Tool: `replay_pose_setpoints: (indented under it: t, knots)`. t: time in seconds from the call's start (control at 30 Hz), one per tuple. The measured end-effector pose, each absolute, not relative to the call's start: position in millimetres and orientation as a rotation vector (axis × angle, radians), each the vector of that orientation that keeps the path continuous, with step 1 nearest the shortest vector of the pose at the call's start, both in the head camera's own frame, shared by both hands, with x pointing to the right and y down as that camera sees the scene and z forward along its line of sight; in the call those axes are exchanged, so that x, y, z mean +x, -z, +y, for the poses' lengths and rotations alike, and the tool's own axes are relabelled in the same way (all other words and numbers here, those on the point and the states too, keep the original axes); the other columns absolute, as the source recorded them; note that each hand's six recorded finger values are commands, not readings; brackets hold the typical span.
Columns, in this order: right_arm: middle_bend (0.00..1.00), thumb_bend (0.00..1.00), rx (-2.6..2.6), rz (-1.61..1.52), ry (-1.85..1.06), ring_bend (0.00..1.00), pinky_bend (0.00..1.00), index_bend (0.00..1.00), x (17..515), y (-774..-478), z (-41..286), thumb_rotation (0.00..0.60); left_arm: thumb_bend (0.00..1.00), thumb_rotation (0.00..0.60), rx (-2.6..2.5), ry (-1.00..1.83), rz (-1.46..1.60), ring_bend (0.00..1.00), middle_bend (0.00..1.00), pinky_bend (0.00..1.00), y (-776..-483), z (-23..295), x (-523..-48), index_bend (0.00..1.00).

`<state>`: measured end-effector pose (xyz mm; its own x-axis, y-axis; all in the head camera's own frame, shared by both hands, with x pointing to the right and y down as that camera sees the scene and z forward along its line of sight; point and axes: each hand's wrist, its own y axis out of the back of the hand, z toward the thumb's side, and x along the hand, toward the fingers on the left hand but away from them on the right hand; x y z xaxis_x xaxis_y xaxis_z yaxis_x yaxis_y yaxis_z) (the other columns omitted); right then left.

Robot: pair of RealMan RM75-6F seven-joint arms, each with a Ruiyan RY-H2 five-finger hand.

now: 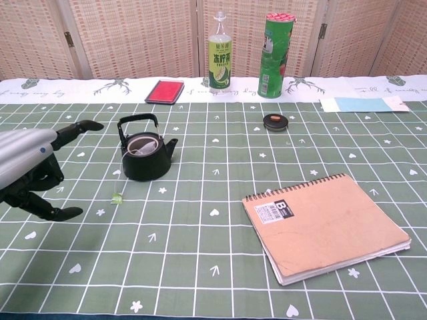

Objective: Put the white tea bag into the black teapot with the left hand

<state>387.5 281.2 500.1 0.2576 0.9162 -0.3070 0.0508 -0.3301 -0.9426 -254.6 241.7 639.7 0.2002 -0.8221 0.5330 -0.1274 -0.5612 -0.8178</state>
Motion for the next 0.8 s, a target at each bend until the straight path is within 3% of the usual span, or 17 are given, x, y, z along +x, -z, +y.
replay_pose_setpoints:
  t: [0.2,0.27,0.33,0.43,0.5,0.67,0.8]
  knots:
    - [0.0,0.45,-1.631,-0.9,-1.202,0.0,0.0,0.0,386,-502,282,0.6,0.17,0.6,-1.851,1.377,0.906,1.0,1.0,1.0,-630,239,-257,0.0]
    - [0.0,0.45,-1.629,-0.905,-1.2,0.0,0.0,0.0,386,-501,282,0.6,0.17,0.6,-1.855,1.371,0.912,0.93,0.96,0.99,-622,238,-260,0.0]
    - [0.0,0.45,-1.625,-0.915,-1.195,0.0,0.0,0.0,387,-499,282,0.6,0.17,0.6,-1.851,1.373,0.915,0.66,0.74,0.82,-613,238,-267,0.0]
    - [0.0,0.45,-1.623,-0.929,-1.187,0.0,0.0,0.0,389,-495,282,0.6,0.17,0.6,-1.851,1.407,0.904,0.24,0.3,0.33,-600,241,-284,0.0]
    - [0.0,0.45,-1.623,-0.93,-1.186,0.0,0.0,0.0,389,-494,282,0.6,0.17,0.6,-1.852,1.437,0.895,0.14,0.18,0.21,-591,244,-298,0.0]
    - [0.0,0.45,-1.619,-0.935,-1.201,0.0,0.0,0.0,391,-496,282,0.6,0.17,0.6,-1.808,1.454,0.9,0.05,0.12,0.02,-558,253,-337,0.02]
    - [0.0,0.45,-1.613,-0.938,-1.241,0.0,0.0,0.0,394,-501,280,0.6,0.17,0.6,-1.722,1.408,0.961,0.0,0.1,0.0,-528,270,-361,0.03]
